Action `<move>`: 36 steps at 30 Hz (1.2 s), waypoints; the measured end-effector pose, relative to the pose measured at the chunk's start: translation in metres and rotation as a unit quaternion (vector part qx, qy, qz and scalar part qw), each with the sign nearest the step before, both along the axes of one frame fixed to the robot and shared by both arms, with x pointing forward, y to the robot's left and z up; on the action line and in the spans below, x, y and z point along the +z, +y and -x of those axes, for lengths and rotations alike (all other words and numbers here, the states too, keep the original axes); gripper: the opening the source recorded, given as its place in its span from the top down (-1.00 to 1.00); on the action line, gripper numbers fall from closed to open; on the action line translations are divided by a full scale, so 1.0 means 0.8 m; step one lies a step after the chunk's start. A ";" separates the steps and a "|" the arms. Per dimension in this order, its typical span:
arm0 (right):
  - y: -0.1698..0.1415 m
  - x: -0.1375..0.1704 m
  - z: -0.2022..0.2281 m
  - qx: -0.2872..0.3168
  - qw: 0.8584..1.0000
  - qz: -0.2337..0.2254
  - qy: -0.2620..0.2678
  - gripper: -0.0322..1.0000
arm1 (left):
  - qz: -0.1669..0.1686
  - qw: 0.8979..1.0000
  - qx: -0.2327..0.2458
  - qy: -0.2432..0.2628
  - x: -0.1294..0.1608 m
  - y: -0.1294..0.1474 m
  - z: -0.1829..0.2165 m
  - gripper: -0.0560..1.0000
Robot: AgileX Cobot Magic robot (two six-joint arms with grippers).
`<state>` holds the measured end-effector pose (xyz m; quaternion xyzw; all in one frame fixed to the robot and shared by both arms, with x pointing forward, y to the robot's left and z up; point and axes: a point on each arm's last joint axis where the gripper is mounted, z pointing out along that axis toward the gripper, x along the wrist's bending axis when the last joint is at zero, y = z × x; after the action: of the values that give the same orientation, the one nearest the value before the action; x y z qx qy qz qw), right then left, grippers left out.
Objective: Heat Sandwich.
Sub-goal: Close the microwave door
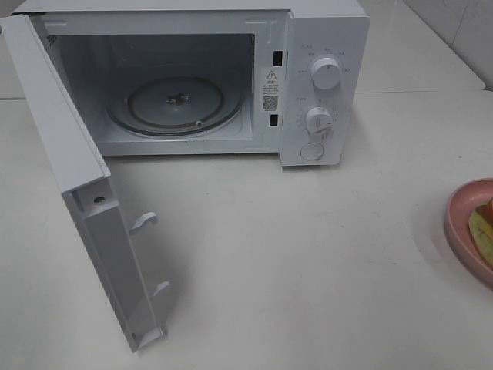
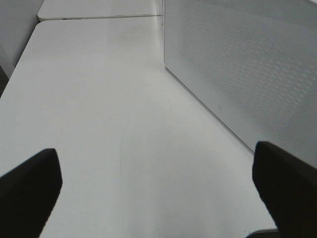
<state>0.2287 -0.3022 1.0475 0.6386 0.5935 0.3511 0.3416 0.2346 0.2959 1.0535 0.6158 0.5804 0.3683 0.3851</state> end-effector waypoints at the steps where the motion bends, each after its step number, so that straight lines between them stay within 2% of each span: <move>1: 0.000 0.000 0.000 0.000 1.000 0.000 0.000 -0.55 | 0.000 1.000 0.000 0.000 0.000 0.000 0.000 -0.98; 17: 0.000 0.000 0.000 0.000 1.000 0.000 0.000 -0.55 | 0.000 1.000 0.001 0.000 0.000 0.000 0.000 -0.98; 23: 0.000 0.000 0.000 0.000 1.000 0.000 0.000 -0.55 | 0.008 0.999 0.006 -0.033 0.016 0.001 -0.006 -0.98; 26: 0.000 0.000 0.000 0.000 1.000 0.000 0.000 -0.55 | 0.009 0.999 0.007 -0.040 0.020 0.001 -0.014 -0.92; 30: 0.000 0.000 0.000 0.000 1.000 0.000 0.000 -0.55 | 0.010 0.999 0.011 -0.047 0.029 0.002 -0.034 -0.43; 31: 0.000 0.000 0.000 0.000 1.000 0.000 0.000 -0.55 | 0.010 0.999 0.011 -0.047 0.029 0.002 -0.034 -0.43; 32: 0.000 0.000 0.000 0.000 1.000 0.000 0.000 -0.55 | 0.011 0.999 0.012 -0.044 0.030 0.002 -0.042 -0.12; 34: 0.000 0.000 0.000 0.000 1.000 0.000 0.000 -0.55 | 0.011 0.999 0.013 -0.036 0.031 0.002 -0.052 0.16; 35: 0.000 0.000 0.000 0.000 1.000 0.000 0.000 -0.55 | 0.011 0.999 0.013 -0.036 0.031 0.002 -0.052 0.16; 36: 0.000 0.000 0.000 0.000 1.000 0.000 0.000 -0.55 | 0.011 0.999 0.014 -0.034 0.033 0.003 -0.061 0.42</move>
<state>0.2287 -0.3022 1.0475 0.6386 0.5935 0.3511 0.3416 0.2838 0.2981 1.0797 0.5903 0.5795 0.3880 0.4065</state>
